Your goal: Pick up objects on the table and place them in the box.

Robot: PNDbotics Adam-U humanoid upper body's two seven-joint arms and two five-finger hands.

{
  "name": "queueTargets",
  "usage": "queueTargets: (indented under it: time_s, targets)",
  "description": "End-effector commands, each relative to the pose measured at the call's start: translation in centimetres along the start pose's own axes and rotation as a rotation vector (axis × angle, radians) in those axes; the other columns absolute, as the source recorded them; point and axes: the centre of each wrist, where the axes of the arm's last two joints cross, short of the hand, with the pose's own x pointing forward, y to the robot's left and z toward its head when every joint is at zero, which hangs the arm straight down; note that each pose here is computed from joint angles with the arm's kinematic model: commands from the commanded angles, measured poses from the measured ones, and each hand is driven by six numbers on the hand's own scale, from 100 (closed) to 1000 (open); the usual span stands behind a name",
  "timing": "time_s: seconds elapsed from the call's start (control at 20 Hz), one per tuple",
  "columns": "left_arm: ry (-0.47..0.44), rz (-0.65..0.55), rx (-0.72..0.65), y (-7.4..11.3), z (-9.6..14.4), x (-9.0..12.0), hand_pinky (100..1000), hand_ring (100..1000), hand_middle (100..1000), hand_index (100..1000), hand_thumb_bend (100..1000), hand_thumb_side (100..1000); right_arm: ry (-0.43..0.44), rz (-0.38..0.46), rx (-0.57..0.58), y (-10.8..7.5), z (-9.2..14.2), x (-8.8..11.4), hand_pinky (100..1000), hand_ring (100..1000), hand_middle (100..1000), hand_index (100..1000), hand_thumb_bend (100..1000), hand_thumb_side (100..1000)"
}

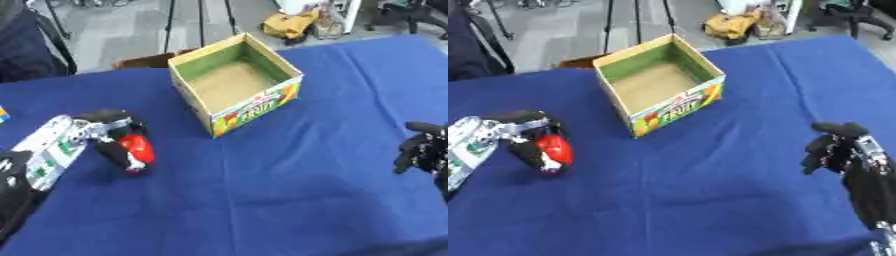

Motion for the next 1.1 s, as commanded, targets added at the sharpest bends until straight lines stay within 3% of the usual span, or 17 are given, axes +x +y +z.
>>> queueTargets:
  time_s: [0.05,0.3,0.5,0.85,1.1]
  targets:
    - [0.025,-0.017,-0.009,0.0,0.0,-0.7,486,508,583,818,468,338,-0.017,0.027,0.010,-0.3,-0.2,0.6,440,494,518,797,100,1000]
    - [0.031,-0.016,0.026,0.2,0.0,-0.8,357,405,497,705,276,317,-0.016,0.028,0.008,-0.4,-0.2,0.6,440,494,518,797,100,1000]
    - [0.022,-0.030,0.042,1.7,0.8,-0.6,329,389,480,685,197,318,-0.014,0.029,0.008,-0.4,-0.2,0.6,440,494,518,797,100,1000]
    - [-0.007,-0.112,0.135,7.6,4.1,1.1,322,373,477,683,172,325,-0.008,0.033,0.012,-0.4,-0.1,0.5,440,494,517,797,100,1000]
    - [-0.025,-0.151,0.226,11.3,4.9,3.4,323,360,476,685,171,327,-0.011,0.031,0.030,-0.3,-0.2,0.5,440,494,518,798,100,1000]
